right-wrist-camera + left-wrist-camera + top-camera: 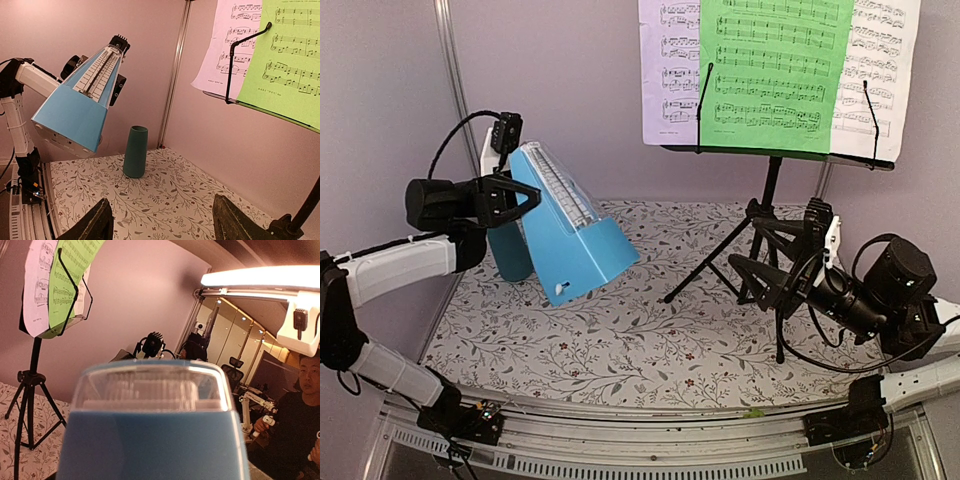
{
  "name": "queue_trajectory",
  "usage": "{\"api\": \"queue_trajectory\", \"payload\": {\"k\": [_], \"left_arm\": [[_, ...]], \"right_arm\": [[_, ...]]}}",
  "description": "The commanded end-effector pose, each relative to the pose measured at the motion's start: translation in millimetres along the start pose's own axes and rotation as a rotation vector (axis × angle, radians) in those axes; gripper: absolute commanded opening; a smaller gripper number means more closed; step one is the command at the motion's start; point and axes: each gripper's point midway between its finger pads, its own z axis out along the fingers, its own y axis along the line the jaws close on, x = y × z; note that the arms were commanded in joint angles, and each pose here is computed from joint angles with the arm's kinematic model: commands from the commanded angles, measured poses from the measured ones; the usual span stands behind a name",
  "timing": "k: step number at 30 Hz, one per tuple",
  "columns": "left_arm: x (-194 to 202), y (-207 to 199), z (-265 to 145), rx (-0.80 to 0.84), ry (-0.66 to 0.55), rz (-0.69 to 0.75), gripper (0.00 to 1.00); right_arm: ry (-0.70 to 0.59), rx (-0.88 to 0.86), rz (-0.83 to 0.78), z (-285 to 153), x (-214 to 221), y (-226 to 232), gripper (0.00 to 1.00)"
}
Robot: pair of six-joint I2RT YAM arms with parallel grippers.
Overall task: Set up the instrument practice props
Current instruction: Place the metronome at the center of the board.
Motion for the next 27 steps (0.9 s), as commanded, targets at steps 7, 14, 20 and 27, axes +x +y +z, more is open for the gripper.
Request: {"api": "queue_trajectory", "payload": {"k": [7,14,20,27], "left_arm": [[17,-21,0,0.025,0.145,0.327,0.00],[54,82,-12,-0.520,0.273,0.394,0.00],[77,161,-48,-1.151,0.213,0.197,0.00],[151,180,-82,-1.666,0.027,-0.212,0.00]], "right_arm": [[0.080,-0.015,0.052,13,28,12,0.70],[0.195,-0.002,0.096,30,64,20,0.70],[0.265,0.019,0.153,43,87,26,0.70],[0.321,0.040,0.206,55,104,31,0.70]]}}
